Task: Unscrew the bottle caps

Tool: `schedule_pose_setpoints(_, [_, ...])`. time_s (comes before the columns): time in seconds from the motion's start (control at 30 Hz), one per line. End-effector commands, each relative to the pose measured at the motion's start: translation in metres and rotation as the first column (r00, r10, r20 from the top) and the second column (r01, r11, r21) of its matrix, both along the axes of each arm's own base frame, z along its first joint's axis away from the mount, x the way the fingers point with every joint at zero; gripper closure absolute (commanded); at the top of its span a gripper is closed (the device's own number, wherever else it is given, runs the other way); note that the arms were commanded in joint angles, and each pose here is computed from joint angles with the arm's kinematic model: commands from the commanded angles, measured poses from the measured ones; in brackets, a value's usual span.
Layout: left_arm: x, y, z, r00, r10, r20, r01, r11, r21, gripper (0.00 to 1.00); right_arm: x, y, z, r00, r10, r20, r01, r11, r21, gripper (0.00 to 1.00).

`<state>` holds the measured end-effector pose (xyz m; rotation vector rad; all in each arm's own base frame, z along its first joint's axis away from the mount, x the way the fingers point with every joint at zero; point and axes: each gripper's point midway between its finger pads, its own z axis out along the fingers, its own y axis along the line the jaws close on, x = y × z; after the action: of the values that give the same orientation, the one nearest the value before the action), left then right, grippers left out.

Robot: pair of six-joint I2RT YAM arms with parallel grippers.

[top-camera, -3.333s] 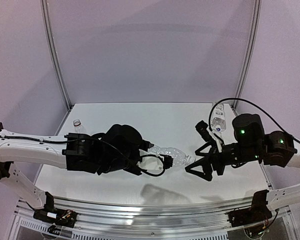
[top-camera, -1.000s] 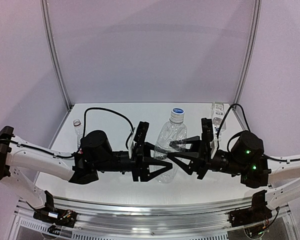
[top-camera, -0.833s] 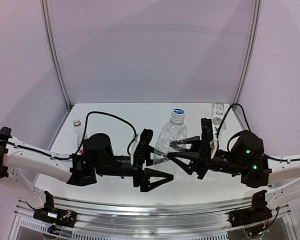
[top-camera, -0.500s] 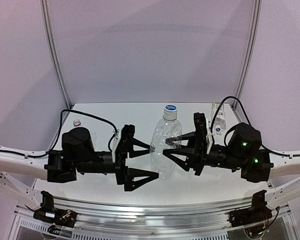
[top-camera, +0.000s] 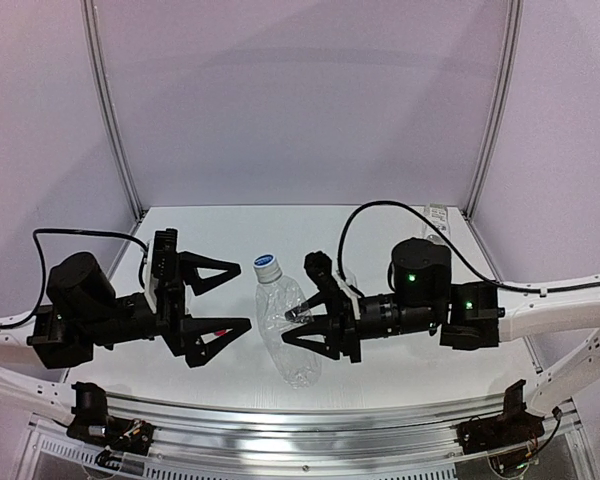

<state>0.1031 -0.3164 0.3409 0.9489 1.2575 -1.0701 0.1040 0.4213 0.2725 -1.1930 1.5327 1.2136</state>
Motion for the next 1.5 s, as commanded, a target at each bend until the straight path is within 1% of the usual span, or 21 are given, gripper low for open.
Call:
schedule_pose_setpoints(0.0, [0.014, 0.006, -0.015, 0.997, 0.076, -0.013, -0.075, 0.996, 0.039, 0.01, -0.012, 0.011, -0.014, 0.996, 0.084, -0.025, -0.086, 0.994, -0.07, 0.74])
schedule_pose_setpoints(0.13, [0.022, 0.009, -0.012, 0.994, 0.096, -0.059, -0.096, 0.995, -0.002, 0.02, -0.017, 0.018, -0.021, 0.995, 0.102, -0.01, -0.103, 0.99, -0.098, 0.74])
schedule_pose_setpoints(0.23, [0.026, 0.009, -0.012, 0.991, 0.093, -0.095, -0.095, 0.995, -0.023, 0.06, -0.02, 0.02, -0.024, 0.993, 0.116, -0.006, -0.116, 0.988, -0.105, 0.74])
schedule_pose_setpoints(0.37, [0.033, 0.006, -0.016, 0.987, 0.088, -0.135, -0.092, 0.996, -0.022, 0.11, -0.022, 0.023, -0.027, 0.993, 0.121, 0.008, -0.119, 0.986, -0.117, 0.74])
schedule_pose_setpoints(0.43, [0.034, 0.003, -0.018, 0.985, 0.067, -0.156, -0.072, 0.997, -0.028, 0.16, -0.024, 0.024, -0.028, 0.992, 0.123, 0.018, -0.12, 0.985, -0.123, 0.74])
schedule_pose_setpoints(0.53, [0.032, -0.001, -0.018, 0.984, 0.031, -0.173, -0.038, 0.999, -0.036, 0.28, -0.026, 0.025, -0.029, 0.992, 0.124, 0.035, -0.118, 0.985, -0.129, 0.74])
schedule_pose_setpoints(0.6, [0.031, -0.003, -0.018, 0.983, 0.016, -0.18, -0.022, 0.999, -0.035, 0.32, -0.026, 0.025, -0.029, 0.992, 0.12, 0.043, -0.114, 0.985, -0.128, 0.74])
schedule_pose_setpoints(0.7, [0.029, -0.007, -0.02, 0.982, -0.005, -0.187, 0.0, 1.0, -0.03, 0.32, -0.023, 0.025, -0.03, 0.993, 0.107, 0.047, -0.1, 0.986, -0.131, 0.74])
schedule_pose_setpoints(0.87, [0.025, -0.014, -0.023, 0.979, -0.04, -0.201, 0.038, 0.999, -0.015, 0.24, -0.019, 0.024, -0.029, 0.995, 0.081, 0.054, -0.073, 0.989, -0.13, 0.74])
schedule_pose_setpoints(0.93, [0.026, -0.014, -0.024, 0.979, -0.039, -0.201, 0.037, 0.999, -0.013, 0.25, -0.019, 0.024, -0.029, 0.995, 0.081, 0.054, -0.073, 0.989, -0.13, 0.74])
schedule_pose_setpoints(1.0, [0.026, -0.015, -0.025, 0.979, -0.04, -0.201, 0.038, 0.999, -0.01, 0.3, -0.019, 0.024, -0.028, 0.996, 0.079, 0.053, -0.071, 0.989, -0.129, 0.74])
schedule_pose_setpoints(1.13, [0.023, -0.017, -0.025, 0.978, -0.058, -0.199, 0.058, 0.998, -0.006, 0.51, -0.018, 0.023, -0.027, 0.996, 0.072, 0.055, -0.064, 0.99, -0.128, 0.74])
schedule_pose_setpoints(1.27, [0.022, -0.018, -0.025, 0.978, -0.064, -0.199, 0.064, 0.998, -0.006, 0.69, -0.017, 0.023, -0.028, 0.996, 0.064, 0.057, -0.056, 0.99, -0.132, 0.74])
schedule_pose_setpoints(1.3, [0.022, -0.018, -0.024, 0.977, -0.064, -0.202, 0.064, 0.998, -0.007, 0.73, -0.015, 0.023, -0.028, 0.997, 0.057, 0.056, -0.049, 0.99, -0.132, 0.73])
schedule_pose_setpoints(1.33, [0.022, -0.018, -0.023, 0.977, -0.065, -0.203, 0.064, 0.998, -0.011, 0.76, -0.014, 0.023, -0.028, 0.997, 0.051, 0.056, -0.043, 0.991, -0.13, 0.67])
schedule_pose_setpoints(1.4, [0.023, -0.017, -0.022, 0.976, -0.06, -0.209, 0.057, 0.998, -0.017, 0.8, -0.013, 0.022, -0.026, 0.997, 0.04, 0.059, -0.033, 0.993, -0.116, 0.38])
schedule_pose_setpoints(1.43, [0.024, -0.016, -0.021, 0.976, -0.056, -0.209, 0.052, 0.998, -0.025, 0.81, -0.012, 0.021, -0.025, 0.998, 0.034, 0.061, -0.027, 0.994, -0.108, 0.28])
schedule_pose_setpoints(1.47, [0.024, -0.014, -0.02, 0.976, -0.051, -0.212, 0.045, 0.998, -0.034, 0.82, -0.012, 0.02, -0.025, 0.998, 0.03, 0.063, -0.023, 0.995, -0.101, 0.2])
